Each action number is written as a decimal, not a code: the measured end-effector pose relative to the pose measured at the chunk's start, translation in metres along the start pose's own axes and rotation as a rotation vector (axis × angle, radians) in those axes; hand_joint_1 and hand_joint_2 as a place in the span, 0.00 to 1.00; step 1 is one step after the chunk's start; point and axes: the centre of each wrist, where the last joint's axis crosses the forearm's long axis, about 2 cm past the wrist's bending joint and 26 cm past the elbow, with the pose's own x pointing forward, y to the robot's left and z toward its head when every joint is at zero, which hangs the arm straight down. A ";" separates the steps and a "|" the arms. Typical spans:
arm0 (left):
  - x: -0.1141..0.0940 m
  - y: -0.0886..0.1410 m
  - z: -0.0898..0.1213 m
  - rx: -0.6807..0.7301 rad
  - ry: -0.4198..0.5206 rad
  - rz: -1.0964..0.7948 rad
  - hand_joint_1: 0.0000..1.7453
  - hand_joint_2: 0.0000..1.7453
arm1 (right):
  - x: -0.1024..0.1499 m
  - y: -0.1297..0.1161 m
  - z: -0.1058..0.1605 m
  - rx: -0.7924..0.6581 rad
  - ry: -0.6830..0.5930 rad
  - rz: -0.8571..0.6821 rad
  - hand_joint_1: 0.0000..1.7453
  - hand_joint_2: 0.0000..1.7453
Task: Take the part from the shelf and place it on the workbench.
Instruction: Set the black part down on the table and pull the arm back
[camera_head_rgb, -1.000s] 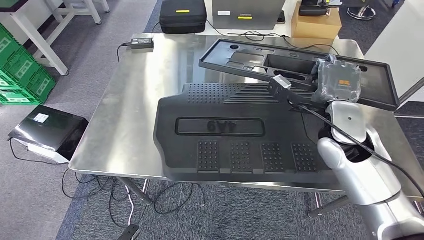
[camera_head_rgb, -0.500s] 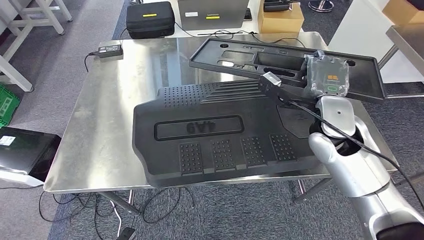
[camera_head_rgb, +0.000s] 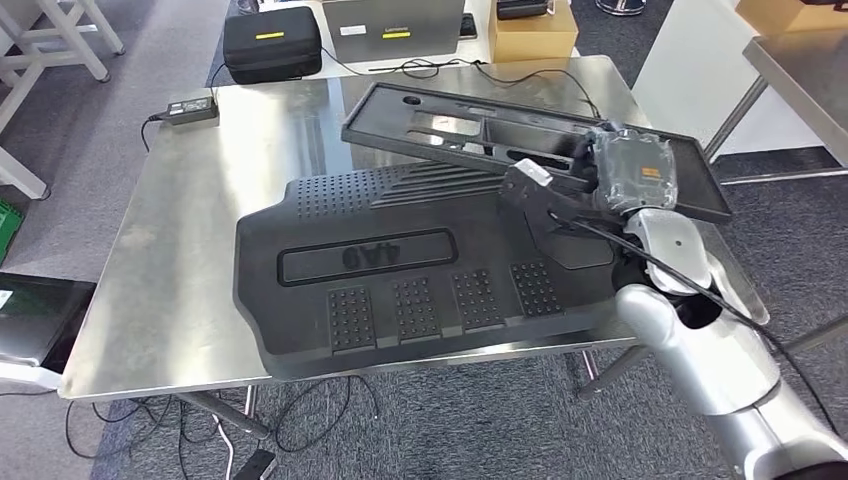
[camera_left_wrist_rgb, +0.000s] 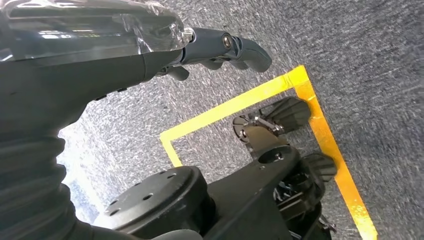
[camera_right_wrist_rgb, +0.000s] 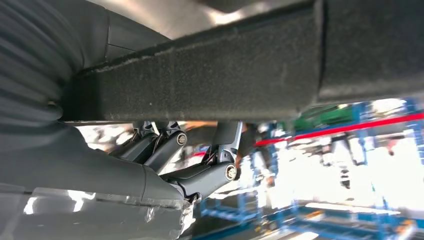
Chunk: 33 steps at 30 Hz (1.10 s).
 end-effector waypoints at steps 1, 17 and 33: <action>0.000 0.000 0.000 0.001 -0.002 0.000 0.00 1.00 | 0.004 0.001 0.002 0.005 -0.023 -0.013 1.00 1.00; 0.011 0.002 0.000 0.004 -0.049 0.008 0.00 1.00 | 0.083 0.050 0.049 0.100 -0.453 -0.183 1.00 1.00; 0.019 0.004 -0.001 0.010 -0.062 -0.003 0.00 1.00 | 0.131 0.091 0.054 0.141 -0.499 0.044 1.00 1.00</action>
